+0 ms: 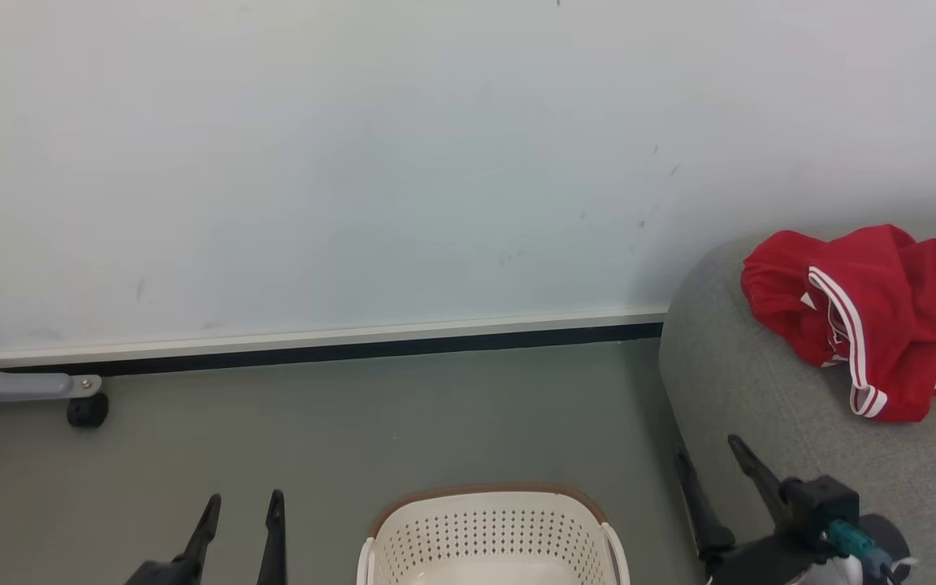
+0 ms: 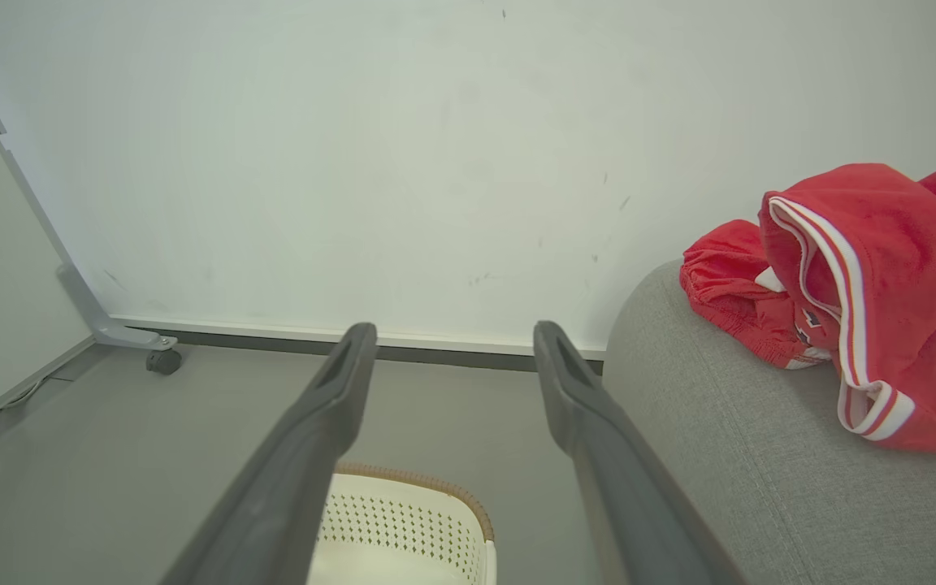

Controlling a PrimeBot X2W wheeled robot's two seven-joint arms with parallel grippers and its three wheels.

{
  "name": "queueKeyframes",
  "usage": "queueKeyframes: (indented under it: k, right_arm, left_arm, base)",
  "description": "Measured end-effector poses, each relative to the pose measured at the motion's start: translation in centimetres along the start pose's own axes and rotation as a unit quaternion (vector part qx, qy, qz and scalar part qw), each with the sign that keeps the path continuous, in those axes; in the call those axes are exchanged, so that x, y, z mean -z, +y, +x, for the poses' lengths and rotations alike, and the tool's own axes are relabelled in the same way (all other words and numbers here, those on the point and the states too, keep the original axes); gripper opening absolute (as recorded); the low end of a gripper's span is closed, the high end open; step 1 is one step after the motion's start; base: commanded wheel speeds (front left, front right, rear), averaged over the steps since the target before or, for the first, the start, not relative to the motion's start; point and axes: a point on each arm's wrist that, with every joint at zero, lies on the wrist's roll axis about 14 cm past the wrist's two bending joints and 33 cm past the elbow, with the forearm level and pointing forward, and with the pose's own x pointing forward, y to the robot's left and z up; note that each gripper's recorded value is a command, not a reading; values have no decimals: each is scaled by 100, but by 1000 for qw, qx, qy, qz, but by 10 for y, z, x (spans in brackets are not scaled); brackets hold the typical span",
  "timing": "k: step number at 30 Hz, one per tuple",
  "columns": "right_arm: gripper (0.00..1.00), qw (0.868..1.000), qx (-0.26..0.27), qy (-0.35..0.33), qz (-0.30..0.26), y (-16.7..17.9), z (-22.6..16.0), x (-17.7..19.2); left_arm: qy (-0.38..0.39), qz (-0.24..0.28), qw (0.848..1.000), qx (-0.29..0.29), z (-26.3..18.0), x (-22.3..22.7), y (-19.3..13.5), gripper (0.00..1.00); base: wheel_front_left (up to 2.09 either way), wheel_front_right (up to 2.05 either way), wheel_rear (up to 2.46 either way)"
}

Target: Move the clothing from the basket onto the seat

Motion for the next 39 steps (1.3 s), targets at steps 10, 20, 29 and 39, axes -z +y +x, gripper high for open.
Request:
queueKeyframes:
  k: [10,20,29,39]
  right_arm:
    - [100,999,19,-10,35,3,-32,4]
    - [100,996,78,-28,37,-24,-54,0]
    - [100,993,104,-47,34,-33,-60,-9]
    - [100,991,116,-58,28,-37,-62,-15]
  left_arm:
    - [1,28,1000,-12,-15,5,7,100]
    - [-6,29,999,-34,-20,2,17,100]
    - [-10,34,999,-36,-18,1,16,100]
    - [-17,38,998,-39,-16,-4,17,100]
  base:
    - [0,0,0]
    - [0,0,0]
    - [0,0,0]
    - [0,0,0]
